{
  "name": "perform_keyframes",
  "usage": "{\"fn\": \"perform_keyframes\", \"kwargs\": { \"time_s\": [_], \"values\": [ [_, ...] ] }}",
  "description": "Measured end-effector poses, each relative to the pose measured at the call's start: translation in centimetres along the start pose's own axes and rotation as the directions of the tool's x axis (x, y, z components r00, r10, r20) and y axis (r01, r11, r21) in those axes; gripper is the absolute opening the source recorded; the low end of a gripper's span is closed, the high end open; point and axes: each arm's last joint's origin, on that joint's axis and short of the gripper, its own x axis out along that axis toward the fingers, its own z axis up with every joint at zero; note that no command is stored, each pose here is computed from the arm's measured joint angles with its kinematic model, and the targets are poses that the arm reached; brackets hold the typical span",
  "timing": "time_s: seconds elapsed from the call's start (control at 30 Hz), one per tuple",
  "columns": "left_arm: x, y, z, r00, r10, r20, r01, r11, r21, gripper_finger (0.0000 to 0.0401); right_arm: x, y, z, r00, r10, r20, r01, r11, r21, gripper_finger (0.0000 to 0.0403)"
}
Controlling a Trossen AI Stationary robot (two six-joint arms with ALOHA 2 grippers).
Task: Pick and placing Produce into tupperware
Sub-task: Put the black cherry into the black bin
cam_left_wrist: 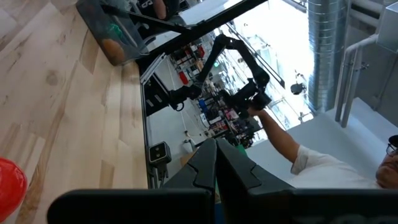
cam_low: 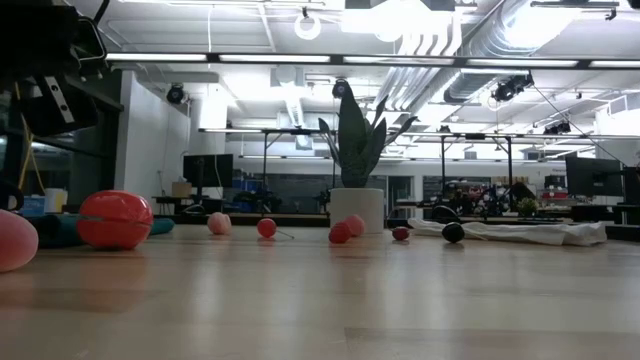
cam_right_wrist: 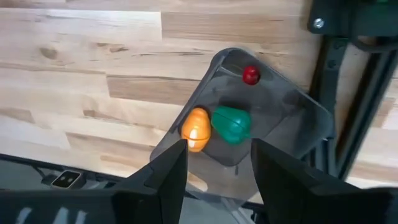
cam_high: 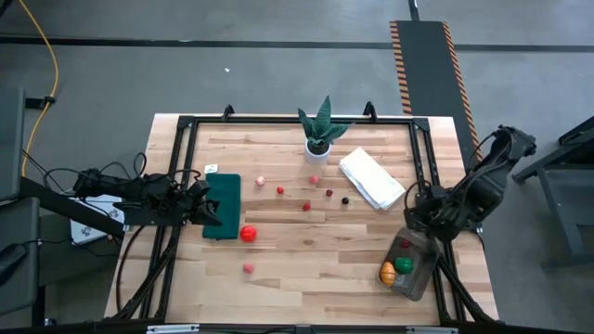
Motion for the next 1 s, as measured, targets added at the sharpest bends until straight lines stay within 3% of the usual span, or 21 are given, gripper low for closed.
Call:
{"fn": "perform_keyframes", "kwargs": {
  "time_s": [0.33, 0.77, 1.0],
  "values": [
    [0.0, 0.0, 0.0, 1.0, 0.0, 0.0, 0.0, 1.0, 0.0, 0.0001, -3.3, -0.3, 0.5, 1.0, -0.001, 0.001, 0.001, 1.0, 0.011, 0.0167],
    [0.0, 0.0, 0.0, 1.0, 0.0, 0.0, 0.0, 1.0, 0.0, 0.0001, -3.3, 0.6, 1.7, 0.999, 0.018, 0.027, -0.02, 0.997, 0.077, 0.0167],
    [0.0, 0.0, 0.0, 1.0, -0.002, -0.004, 0.002, 1.0, 0.0, 0.0001, -3.4, 1.9, 3.1, 0.996, 0.077, 0.053, -0.08, 0.995, 0.063, 0.0167]
  ]
}}
